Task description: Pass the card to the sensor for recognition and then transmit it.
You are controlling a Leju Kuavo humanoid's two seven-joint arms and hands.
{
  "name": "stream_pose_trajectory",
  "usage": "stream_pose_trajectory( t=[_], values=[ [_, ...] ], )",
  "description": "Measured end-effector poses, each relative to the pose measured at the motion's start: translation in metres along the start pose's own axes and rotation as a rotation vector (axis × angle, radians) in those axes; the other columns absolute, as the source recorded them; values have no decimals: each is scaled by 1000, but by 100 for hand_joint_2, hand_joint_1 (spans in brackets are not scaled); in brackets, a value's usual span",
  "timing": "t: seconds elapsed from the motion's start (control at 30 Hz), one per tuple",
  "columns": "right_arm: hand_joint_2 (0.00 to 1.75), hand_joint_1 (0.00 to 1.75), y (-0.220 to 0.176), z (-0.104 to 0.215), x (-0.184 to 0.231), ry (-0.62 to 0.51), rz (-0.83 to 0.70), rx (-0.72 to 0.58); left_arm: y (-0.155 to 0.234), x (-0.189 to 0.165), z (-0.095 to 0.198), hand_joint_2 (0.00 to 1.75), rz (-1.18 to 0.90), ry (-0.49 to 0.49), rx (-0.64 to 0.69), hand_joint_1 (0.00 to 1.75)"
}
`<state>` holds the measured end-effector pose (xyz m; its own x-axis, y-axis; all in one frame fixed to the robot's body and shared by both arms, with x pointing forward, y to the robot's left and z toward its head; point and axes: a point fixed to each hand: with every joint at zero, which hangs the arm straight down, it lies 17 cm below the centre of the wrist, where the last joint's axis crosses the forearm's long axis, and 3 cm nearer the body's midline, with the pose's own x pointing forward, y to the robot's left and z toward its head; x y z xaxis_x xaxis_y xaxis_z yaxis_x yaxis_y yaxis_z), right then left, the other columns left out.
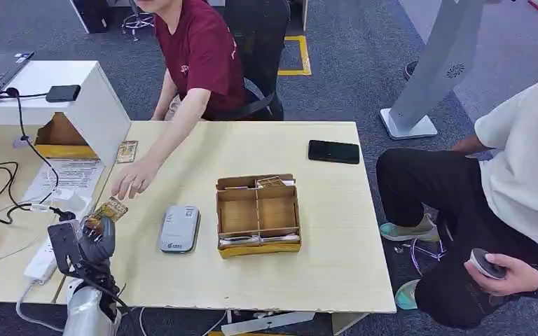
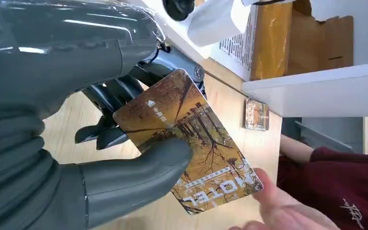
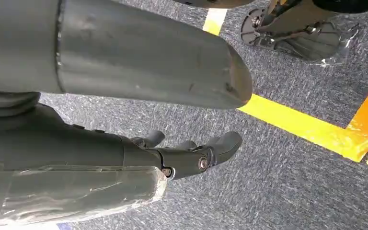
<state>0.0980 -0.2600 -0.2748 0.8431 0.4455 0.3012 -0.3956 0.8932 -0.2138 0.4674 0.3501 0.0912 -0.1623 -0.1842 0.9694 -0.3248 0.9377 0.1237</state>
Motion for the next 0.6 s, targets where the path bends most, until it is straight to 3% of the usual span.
stream_pose_trajectory(
  t=[0.47,0.5,0.6],
  values=[
    [0,0,3,0,2,-2,-2,4,-1,1,0,175,15,-2,-1,175],
    [0,0,3,0,2,-2,-2,4,-1,1,0,175,15,-2,-1,0],
    [0,0,3,0,2,-3,-3,5,-2,4,0,175,38,-15,-2,0]
  ],
)
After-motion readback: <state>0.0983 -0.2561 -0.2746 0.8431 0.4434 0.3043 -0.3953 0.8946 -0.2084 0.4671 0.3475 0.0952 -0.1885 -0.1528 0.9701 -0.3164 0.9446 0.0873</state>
